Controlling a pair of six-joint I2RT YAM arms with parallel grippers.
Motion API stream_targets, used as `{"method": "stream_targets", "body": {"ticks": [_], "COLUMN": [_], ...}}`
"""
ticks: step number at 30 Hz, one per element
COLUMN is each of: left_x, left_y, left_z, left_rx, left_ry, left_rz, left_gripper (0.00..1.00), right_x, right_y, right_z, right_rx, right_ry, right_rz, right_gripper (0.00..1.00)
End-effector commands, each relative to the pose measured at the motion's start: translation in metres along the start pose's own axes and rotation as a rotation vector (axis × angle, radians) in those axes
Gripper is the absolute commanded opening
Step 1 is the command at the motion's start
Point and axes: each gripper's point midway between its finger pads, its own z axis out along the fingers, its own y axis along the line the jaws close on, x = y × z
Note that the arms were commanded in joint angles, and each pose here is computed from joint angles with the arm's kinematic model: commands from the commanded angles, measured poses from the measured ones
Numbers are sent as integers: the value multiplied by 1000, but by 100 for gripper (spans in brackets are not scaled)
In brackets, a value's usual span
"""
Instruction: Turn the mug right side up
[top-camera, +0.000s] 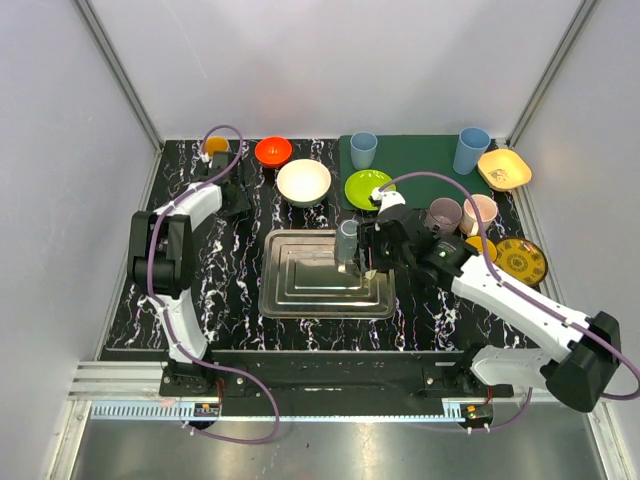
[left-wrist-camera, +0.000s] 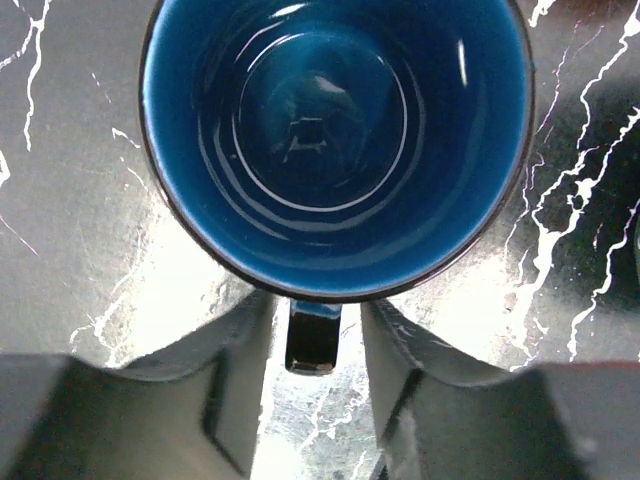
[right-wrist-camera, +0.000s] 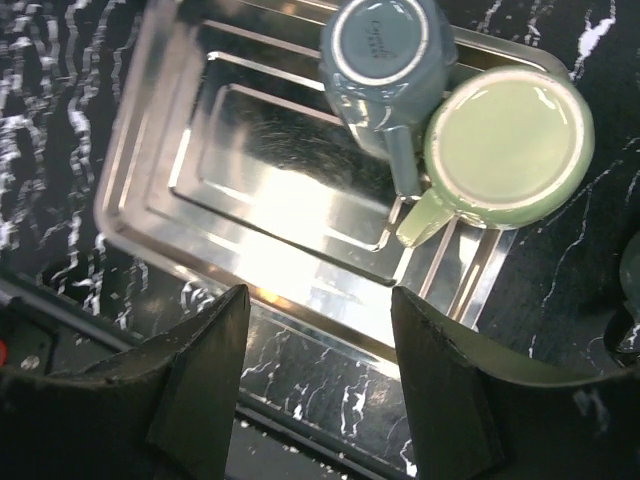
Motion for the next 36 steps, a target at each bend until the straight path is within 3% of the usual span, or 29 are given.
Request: {"method": "stream_targets", "body": {"ticks": [1, 4, 5, 14, 19, 26, 36], "left_x": [-9, -2, -9, 36, 58, 59, 78], "left_y": [9, 19, 19, 30, 28, 54, 48], "left_z": [-22, -47, -67, -146, -181, -209, -200], "left_rx": [-19, -15, 6, 110, 162, 104, 126], "left_ry": [-58, -100, -145, -317, -394, -434, -362], "left_rz": [-59, -130, -156, -342, -417, -507, -469], "left_gripper": [53, 63, 73, 79, 91, 98, 98], "right_x": [-12, -13, -13, 20, 31, 48, 52], "right_y": [-18, -29, -41, -59, -64, -72, -91], "right_z": [11, 20, 24, 54, 69, 90, 91], "right_rx": [121, 198, 270, 415, 476, 581, 725], "right_ry": [-44, -50, -53, -5, -19, -10, 8], "right_rz": [-18, -17, -14, 190, 342, 503, 449], "right_gripper": [64, 64, 64, 61, 60, 55, 45]}}
